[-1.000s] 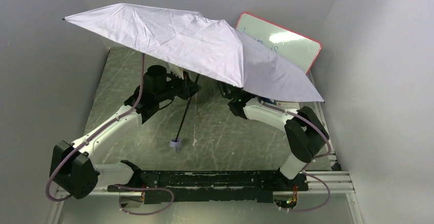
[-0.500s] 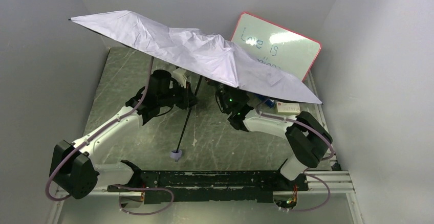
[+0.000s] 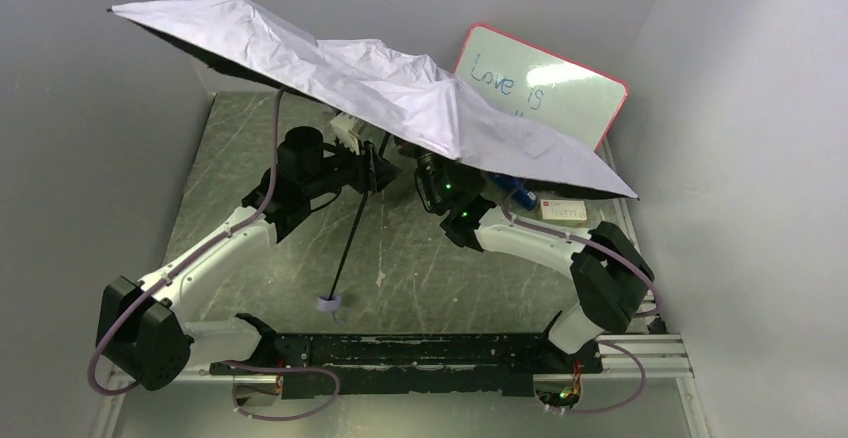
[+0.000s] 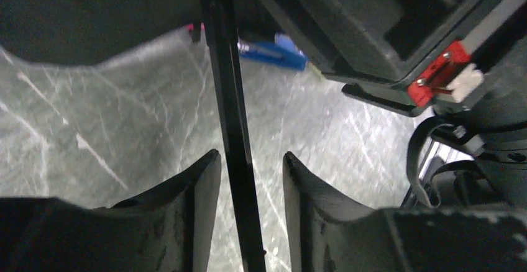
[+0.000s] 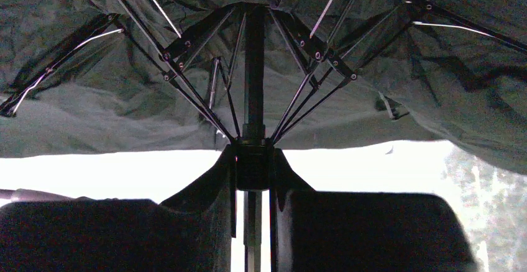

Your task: Put away the umbrella

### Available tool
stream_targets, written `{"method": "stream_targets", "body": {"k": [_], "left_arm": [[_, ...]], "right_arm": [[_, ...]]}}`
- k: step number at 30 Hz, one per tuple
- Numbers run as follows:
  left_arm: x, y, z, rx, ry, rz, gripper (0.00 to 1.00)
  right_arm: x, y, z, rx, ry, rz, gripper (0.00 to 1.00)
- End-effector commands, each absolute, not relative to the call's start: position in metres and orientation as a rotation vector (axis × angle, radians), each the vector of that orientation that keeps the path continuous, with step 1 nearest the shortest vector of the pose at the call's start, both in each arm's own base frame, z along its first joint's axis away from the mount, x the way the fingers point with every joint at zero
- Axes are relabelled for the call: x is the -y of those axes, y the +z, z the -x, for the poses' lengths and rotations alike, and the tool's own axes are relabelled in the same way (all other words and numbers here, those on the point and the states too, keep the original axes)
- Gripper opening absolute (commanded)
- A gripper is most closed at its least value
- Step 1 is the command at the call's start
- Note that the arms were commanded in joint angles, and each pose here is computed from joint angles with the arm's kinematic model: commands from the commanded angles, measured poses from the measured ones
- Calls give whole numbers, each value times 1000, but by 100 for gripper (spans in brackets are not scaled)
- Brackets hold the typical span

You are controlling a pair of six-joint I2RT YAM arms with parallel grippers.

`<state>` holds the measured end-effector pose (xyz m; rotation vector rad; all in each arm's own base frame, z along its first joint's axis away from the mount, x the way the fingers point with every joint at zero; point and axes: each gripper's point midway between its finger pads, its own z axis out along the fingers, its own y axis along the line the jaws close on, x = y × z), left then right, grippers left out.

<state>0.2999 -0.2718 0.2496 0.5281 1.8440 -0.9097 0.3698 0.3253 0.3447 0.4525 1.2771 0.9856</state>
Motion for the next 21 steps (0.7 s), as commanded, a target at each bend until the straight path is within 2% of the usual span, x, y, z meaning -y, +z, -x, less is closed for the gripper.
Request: {"method": "stream_targets", "body": {"k": [1,9,14,17,21], "left_arm": [[277,304,-310,-1642,-927,-526,49],[280,303,-308,-1638,-943,-539,53],[285,303,-304,-1625,-981,-564,52],[289,301,-302,-1624,-1006,-577,47],[295,297,-299,-1627,-1044,-602,34]], "right_arm": [[-313,395,-376,-1140,1076,-506,0],[-282,430,-389,-1045,980,-491,0],[-259,438,-401,-1012,955,-518,0],[-250,443,-405,-993,950,-528,0],[-242,453,-408,-969,952,-524,0]]}}
